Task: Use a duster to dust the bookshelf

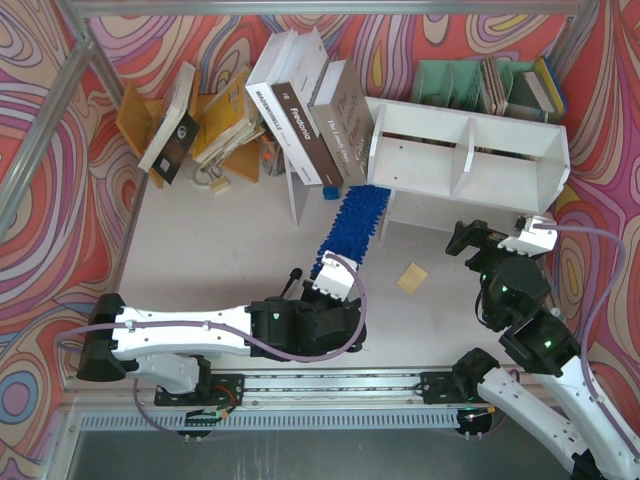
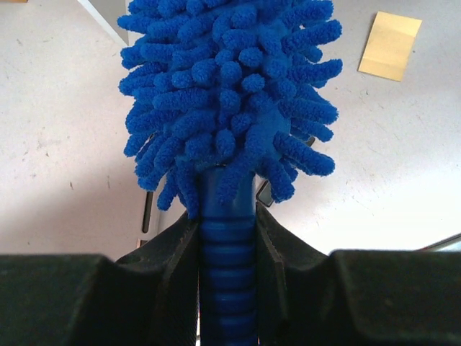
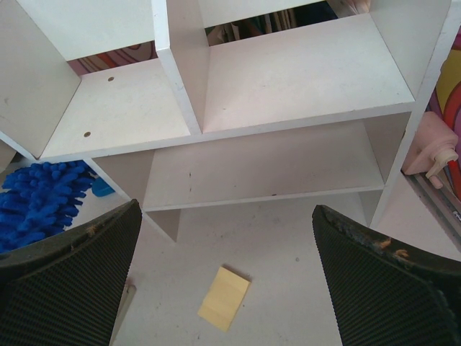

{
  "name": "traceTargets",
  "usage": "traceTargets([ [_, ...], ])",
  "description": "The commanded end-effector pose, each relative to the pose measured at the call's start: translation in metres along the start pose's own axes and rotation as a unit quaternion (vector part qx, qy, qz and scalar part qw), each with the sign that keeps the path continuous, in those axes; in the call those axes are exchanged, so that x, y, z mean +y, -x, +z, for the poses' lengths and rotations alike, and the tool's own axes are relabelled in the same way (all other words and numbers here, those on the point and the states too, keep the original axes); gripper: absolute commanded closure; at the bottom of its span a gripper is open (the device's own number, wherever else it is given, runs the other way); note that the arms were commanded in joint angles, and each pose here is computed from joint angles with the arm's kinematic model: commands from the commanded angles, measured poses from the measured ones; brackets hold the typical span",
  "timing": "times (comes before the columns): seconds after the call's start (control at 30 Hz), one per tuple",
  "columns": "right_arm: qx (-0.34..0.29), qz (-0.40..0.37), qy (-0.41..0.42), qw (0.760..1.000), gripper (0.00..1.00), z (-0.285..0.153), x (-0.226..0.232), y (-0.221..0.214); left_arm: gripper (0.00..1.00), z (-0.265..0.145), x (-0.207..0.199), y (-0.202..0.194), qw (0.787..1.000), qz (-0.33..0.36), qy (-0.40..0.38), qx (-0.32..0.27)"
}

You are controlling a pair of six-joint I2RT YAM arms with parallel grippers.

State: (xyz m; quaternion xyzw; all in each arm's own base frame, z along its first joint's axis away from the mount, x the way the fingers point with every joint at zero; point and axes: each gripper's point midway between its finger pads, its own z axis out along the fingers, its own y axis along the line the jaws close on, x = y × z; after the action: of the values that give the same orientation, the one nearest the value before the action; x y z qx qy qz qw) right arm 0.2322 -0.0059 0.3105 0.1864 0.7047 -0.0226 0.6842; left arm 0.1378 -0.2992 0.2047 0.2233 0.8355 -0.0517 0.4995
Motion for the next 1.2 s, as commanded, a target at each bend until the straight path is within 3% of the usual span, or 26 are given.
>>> traceTargets([
  [0.0, -0.001, 0.0, -0.004, 1.0, 0.1, 0.0, -0.001, 0.0, 1.0, -0.003, 0.014, 0.02, 0.997, -0.049, 0.033, -0.051],
  [0.37, 0.0, -0.001, -0.005, 1.0, 0.1, 0.0, -0.002, -0.001, 1.0, -0.017, 0.072, 0.01, 0.991, -0.044, 0.111, -0.063],
  [0.6, 0.0, -0.001, -0.005, 1.0, 0.1, 0.001, -0.001, -0.001, 1.0, -0.019, 0.109, -0.011, 0.984, -0.081, 0.152, -0.044],
  [1.17, 0.0, -0.003, -0.006, 1.0, 0.1, 0.001, -0.002, -0.001, 1.0, 0.01, 0.035, -0.007, 0.995, -0.064, 0.07, -0.011],
])
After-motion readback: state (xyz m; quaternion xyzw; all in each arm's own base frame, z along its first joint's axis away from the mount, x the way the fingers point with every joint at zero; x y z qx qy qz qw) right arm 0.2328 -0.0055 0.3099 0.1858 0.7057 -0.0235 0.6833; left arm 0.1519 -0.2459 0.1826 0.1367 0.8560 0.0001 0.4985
